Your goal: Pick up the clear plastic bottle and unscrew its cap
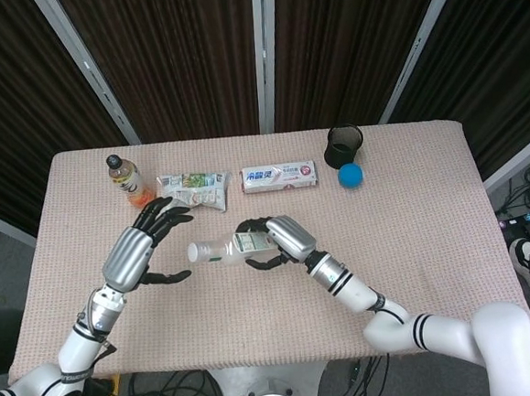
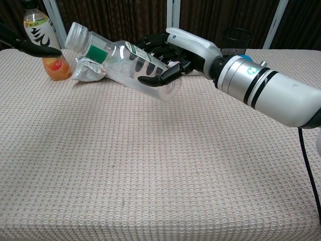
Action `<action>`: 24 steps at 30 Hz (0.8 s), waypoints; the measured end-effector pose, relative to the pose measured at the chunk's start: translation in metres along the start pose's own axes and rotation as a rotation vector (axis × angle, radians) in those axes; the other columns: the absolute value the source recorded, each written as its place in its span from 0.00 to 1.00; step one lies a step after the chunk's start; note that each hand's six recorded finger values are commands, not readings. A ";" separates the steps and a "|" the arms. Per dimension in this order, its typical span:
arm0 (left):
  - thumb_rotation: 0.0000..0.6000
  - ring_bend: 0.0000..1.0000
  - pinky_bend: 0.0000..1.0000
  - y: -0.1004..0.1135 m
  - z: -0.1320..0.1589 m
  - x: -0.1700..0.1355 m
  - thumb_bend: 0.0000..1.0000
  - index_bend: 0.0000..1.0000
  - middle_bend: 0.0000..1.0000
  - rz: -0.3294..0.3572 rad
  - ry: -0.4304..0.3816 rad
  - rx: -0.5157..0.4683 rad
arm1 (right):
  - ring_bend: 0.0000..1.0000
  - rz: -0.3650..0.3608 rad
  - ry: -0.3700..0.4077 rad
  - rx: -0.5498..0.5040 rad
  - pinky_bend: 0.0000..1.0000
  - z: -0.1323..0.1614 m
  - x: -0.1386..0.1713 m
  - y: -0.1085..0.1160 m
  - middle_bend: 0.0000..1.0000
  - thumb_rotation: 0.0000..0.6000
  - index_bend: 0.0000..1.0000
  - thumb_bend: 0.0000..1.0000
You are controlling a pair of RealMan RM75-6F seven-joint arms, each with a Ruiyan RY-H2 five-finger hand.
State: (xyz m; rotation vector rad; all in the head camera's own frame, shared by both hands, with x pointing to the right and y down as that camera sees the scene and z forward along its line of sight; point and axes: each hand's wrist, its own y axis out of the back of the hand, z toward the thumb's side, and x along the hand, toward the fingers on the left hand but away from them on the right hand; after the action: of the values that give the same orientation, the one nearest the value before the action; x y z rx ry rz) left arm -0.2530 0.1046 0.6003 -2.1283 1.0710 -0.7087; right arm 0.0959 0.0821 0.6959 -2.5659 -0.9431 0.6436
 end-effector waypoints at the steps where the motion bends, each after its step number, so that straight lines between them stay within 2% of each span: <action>1: 1.00 0.03 0.04 0.000 -0.001 0.000 0.10 0.22 0.16 -0.001 0.004 -0.001 | 0.48 0.001 0.002 -0.002 0.53 0.001 0.001 0.000 0.58 1.00 0.69 0.68; 19: 1.00 0.03 0.04 0.002 0.011 0.010 0.10 0.22 0.16 0.028 -0.037 -0.025 | 0.48 0.042 -0.007 -0.005 0.53 -0.001 -0.002 -0.013 0.58 1.00 0.69 0.68; 24: 1.00 0.03 0.04 0.004 0.012 0.007 0.10 0.22 0.16 0.026 -0.036 -0.016 | 0.48 0.032 -0.004 -0.007 0.53 -0.001 -0.003 -0.010 0.58 1.00 0.69 0.68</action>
State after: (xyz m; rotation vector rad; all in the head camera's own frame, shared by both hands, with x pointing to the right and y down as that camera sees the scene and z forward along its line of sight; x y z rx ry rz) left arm -0.2431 0.1006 0.5914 -2.1285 1.0866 -0.6491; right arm 0.0894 0.0874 0.7019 -2.5920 -0.9089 0.6559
